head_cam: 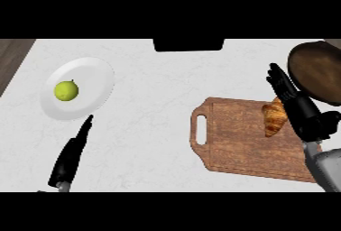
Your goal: Pick the croissant from the cutting board and place it in the pan
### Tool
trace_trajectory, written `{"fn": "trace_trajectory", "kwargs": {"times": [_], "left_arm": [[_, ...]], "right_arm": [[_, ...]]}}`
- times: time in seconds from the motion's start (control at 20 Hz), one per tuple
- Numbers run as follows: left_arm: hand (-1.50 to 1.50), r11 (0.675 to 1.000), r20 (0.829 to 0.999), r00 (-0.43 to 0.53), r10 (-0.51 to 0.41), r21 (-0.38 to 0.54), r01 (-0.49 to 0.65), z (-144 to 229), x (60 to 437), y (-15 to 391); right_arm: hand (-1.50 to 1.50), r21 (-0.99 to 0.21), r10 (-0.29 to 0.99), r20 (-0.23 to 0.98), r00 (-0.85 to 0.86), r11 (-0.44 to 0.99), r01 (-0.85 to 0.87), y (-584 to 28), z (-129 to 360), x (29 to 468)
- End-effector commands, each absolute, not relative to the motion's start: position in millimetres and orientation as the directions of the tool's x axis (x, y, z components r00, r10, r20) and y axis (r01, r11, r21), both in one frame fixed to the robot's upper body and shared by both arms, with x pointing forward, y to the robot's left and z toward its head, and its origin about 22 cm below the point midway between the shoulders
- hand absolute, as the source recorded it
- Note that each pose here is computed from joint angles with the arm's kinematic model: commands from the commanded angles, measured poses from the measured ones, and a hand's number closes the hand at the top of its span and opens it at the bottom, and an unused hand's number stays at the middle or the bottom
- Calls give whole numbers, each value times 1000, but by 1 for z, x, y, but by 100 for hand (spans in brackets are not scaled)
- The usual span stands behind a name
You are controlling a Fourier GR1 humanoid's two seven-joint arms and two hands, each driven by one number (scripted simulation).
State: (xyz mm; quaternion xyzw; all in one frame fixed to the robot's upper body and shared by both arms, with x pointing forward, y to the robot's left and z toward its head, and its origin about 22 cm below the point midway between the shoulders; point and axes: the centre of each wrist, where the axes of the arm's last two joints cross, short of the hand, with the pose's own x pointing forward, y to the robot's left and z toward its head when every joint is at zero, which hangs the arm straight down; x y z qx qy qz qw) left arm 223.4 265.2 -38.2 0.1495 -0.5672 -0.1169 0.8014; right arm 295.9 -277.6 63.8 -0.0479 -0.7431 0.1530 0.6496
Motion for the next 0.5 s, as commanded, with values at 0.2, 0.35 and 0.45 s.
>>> {"fn": "trace_trajectory", "kwargs": {"times": [0.2, 0.35, 0.45], "left_arm": [[0, 963, 969, -40, -245, 238, -124, 42, 268, 263], [0, 979, 985, -34, -170, 165, -118, 48, 280, 264], [0, 974, 982, -42, -185, 177, -141, 43, 280, 267]], "right_arm": [[150, -120, 98, 990, -105, 965, -232, -350, 44, 297], [150, -367, 362, 925, -117, 930, -24, -390, 23, 277], [-150, -388, 408, 882, -235, 913, 126, -402, 24, 265]]}}
